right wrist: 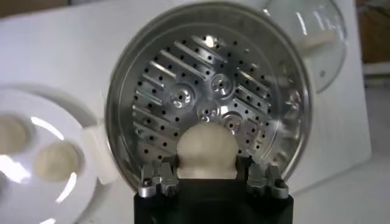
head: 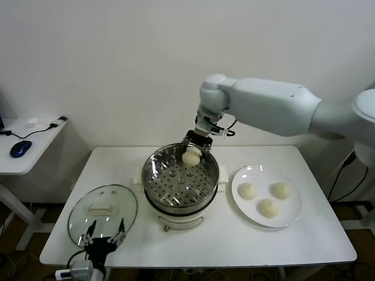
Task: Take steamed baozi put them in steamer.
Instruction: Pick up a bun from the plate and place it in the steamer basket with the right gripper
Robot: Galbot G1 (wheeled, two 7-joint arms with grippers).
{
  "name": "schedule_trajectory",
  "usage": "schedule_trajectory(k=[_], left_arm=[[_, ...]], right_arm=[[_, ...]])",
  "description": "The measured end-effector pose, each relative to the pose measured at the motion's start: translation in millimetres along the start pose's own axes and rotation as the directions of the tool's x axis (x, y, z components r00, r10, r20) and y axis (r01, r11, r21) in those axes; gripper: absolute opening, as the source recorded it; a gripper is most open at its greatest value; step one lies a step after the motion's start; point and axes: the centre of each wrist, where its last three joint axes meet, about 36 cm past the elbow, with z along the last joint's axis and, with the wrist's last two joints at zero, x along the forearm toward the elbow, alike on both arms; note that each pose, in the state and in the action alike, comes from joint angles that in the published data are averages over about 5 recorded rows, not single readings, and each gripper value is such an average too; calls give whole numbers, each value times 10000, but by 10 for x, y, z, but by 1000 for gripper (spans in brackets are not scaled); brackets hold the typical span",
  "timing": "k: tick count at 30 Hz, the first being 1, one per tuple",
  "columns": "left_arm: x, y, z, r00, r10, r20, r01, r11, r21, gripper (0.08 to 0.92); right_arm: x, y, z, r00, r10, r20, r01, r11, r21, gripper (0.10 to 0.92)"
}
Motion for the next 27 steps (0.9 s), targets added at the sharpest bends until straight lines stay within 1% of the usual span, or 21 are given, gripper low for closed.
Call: schedule_trajectory(k=[10, 13, 16, 20, 22, 25, 27], left_arm=[[-34, 0, 19, 10000, -94, -21, 94, 10000, 6, 823], [-39, -1, 19, 9999, -99, -18, 99, 9999, 19, 823], [-45, -1, 15, 9999, -105, -3, 105, 9999, 27, 823], [-50, -2, 11, 9999, -123, 13, 123, 9999, 37, 823], [-46, -4, 8, 9999, -126, 17, 126, 9999, 42, 823], [-33, -7, -3, 9999, -132, 38, 132, 9999, 57, 823], [-21, -10, -12, 9999, -135, 55, 134, 9999, 69, 823]], right_arm=[[-490, -46, 141, 9995, 302, 66, -305, 9982, 518, 645], [-597, -55, 170, 9992, 381, 123, -387, 9979, 517, 668], [-672, -68, 188, 9986, 483, 192, -493, 9975, 511, 717], [-701, -67, 207, 9978, 601, 275, -614, 9969, 499, 794], [-679, -62, 214, 9972, 672, 330, -687, 9965, 484, 815], [-558, -56, 230, 9963, 757, 411, -776, 9959, 466, 822], [-395, -40, 256, 9962, 762, 417, -779, 9962, 399, 822]])
